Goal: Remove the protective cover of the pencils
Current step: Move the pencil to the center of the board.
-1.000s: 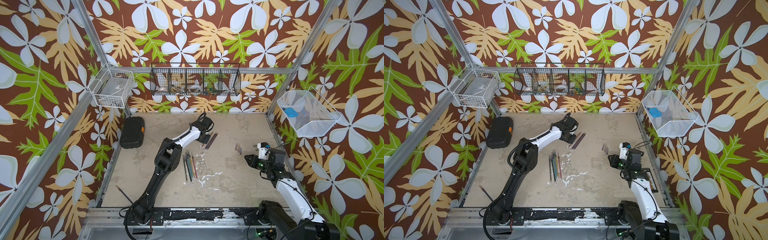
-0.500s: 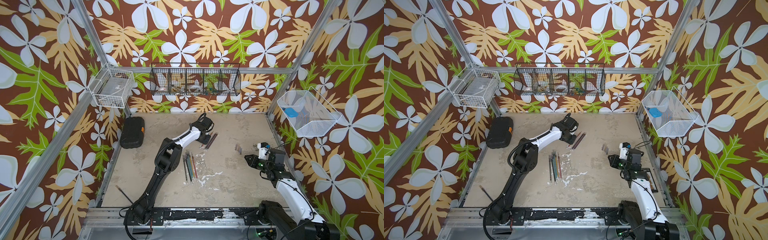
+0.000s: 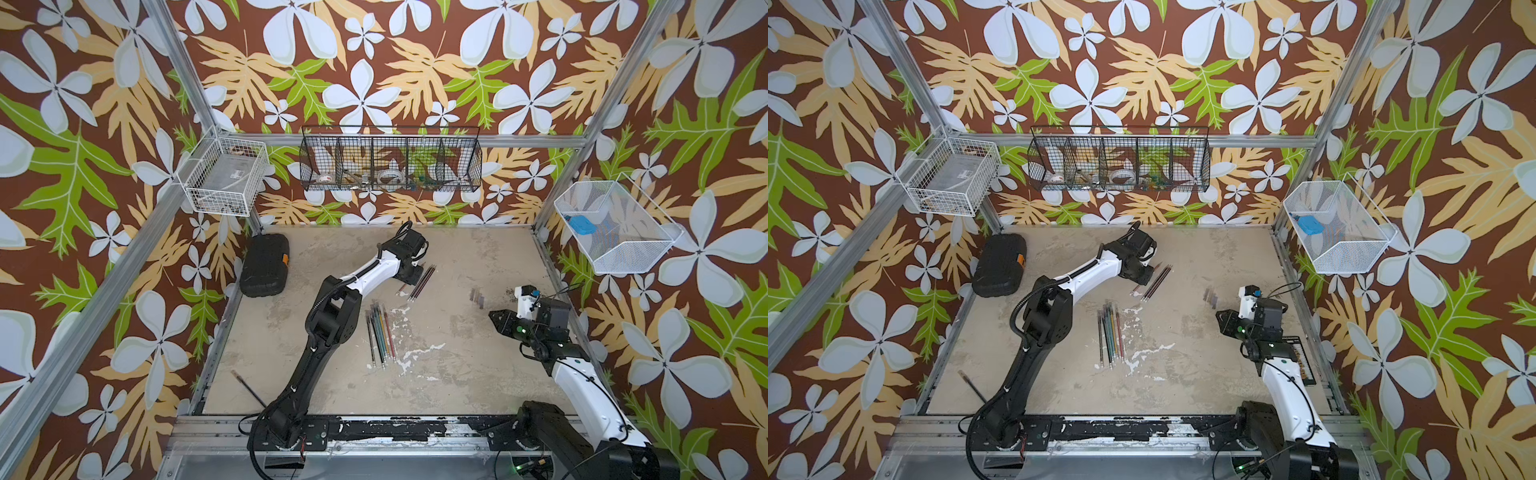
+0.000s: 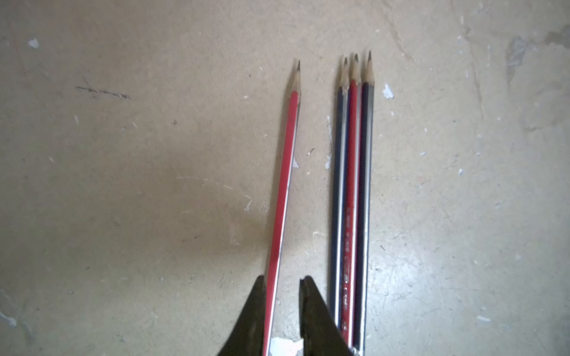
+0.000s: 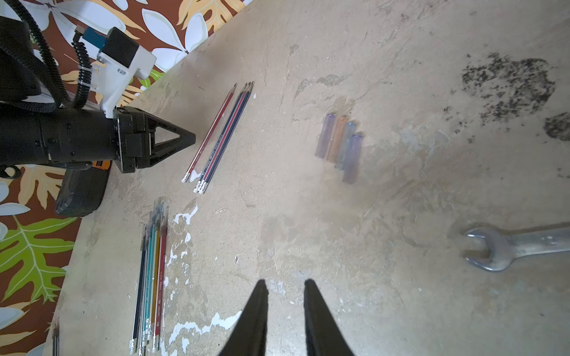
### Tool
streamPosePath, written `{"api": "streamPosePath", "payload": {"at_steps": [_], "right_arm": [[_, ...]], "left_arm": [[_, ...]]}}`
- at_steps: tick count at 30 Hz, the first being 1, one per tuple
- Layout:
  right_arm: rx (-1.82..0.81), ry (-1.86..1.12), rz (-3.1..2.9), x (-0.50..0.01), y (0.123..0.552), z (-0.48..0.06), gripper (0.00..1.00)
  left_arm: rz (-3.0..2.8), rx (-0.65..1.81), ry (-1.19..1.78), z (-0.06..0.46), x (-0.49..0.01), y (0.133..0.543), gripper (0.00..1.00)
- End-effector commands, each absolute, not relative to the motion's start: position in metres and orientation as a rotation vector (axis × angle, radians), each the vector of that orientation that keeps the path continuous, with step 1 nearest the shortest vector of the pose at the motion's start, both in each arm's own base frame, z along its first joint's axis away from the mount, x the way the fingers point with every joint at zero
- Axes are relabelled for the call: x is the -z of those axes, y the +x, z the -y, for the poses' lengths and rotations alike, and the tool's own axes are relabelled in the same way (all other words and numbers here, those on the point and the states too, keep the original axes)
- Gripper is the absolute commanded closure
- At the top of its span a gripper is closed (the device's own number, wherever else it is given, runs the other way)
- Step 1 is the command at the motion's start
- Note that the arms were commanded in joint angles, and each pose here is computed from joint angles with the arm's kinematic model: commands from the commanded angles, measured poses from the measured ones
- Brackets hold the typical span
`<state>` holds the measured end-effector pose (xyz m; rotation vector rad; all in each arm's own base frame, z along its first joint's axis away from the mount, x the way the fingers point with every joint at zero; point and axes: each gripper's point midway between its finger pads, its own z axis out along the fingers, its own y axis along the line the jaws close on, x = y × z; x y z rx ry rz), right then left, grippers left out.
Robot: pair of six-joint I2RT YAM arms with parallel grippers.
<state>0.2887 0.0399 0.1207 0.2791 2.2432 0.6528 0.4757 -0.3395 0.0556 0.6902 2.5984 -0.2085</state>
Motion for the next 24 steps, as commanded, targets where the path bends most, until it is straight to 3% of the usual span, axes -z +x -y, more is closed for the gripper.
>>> {"api": "streamPosePath", "payload": {"at_steps": [1,7,24], "right_arm": [[-0.662,0.262,-2.232,-0.124,0.29,-0.042,0.76],[-0.662,0.262,-2.232,-0.124,0.289,-0.042,0.76],[-0.661,0.263,-2.237,-0.122,0.29,-0.041,0.76]], "left_arm": [[-2.583,0.143,0.647,0.332,-0.059,0.485,0.89],[-2.61,0.022,0.653,0.314,-0.04,0.49,0.95],[-2.66,0.155,0.691,0.326,-0.035,0.471,0.82]]}}
